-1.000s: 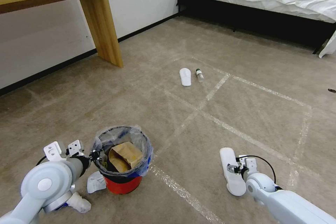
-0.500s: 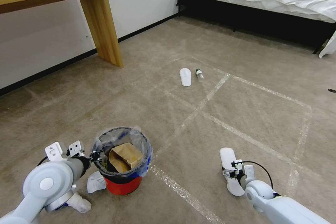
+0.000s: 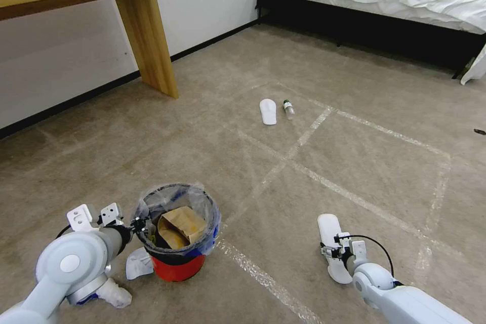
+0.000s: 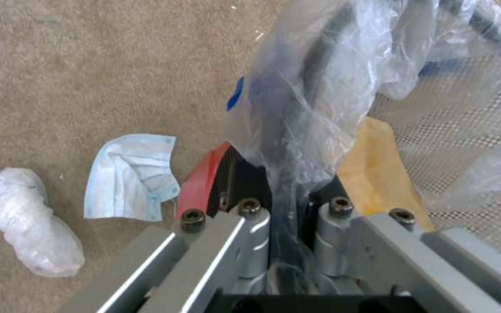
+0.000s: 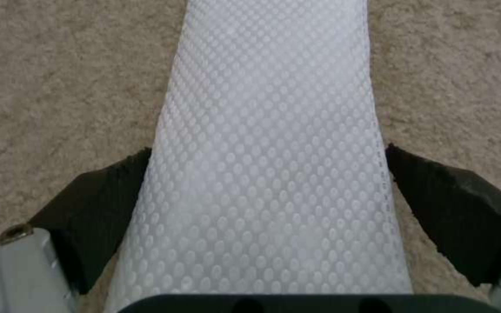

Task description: Pick up the trash bin and place the garbage on the floor into it.

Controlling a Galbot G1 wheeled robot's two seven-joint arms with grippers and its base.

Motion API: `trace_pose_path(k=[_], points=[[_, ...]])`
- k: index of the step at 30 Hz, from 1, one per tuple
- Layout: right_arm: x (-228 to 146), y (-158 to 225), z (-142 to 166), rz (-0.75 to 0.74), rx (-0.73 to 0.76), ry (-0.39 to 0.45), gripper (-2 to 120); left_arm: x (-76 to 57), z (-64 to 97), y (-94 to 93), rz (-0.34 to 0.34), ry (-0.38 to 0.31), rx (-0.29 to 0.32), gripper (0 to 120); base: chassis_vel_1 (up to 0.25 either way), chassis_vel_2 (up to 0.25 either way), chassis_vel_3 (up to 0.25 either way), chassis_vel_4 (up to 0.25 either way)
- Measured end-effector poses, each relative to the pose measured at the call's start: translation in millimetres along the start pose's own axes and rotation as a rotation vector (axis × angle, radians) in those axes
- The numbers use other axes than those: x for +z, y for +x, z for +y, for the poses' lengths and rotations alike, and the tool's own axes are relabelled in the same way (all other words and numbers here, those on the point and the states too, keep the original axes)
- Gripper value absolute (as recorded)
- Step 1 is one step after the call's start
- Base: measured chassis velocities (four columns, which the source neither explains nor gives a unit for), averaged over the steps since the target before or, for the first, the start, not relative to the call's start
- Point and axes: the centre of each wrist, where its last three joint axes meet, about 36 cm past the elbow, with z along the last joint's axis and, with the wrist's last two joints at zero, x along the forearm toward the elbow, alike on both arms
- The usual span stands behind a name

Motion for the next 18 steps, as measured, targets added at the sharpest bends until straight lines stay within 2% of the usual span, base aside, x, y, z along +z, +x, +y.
trace_pose_path(k=[7,14,18], points=[[2.3,0.5,1.5,-0.006,-0.005,0.0,99,-0.2,-1.2,-0.1,-0.002,-0.002,0.003,4,0.0,0.0,0.0,0.0],[2.9,0.8,5.2,-0.01,-0.024,0.001,83,-0.4,-1.5,0.1,-0.002,-0.005,0.003,4,0.0,0.0,0.0,0.0],[3.6,-0.2,6.1,-0.007,-0.027,-0.003,80,-1.0,-1.1,0.8,-0.005,-0.007,0.001,4,0.0,0.0,0.0,0.0]])
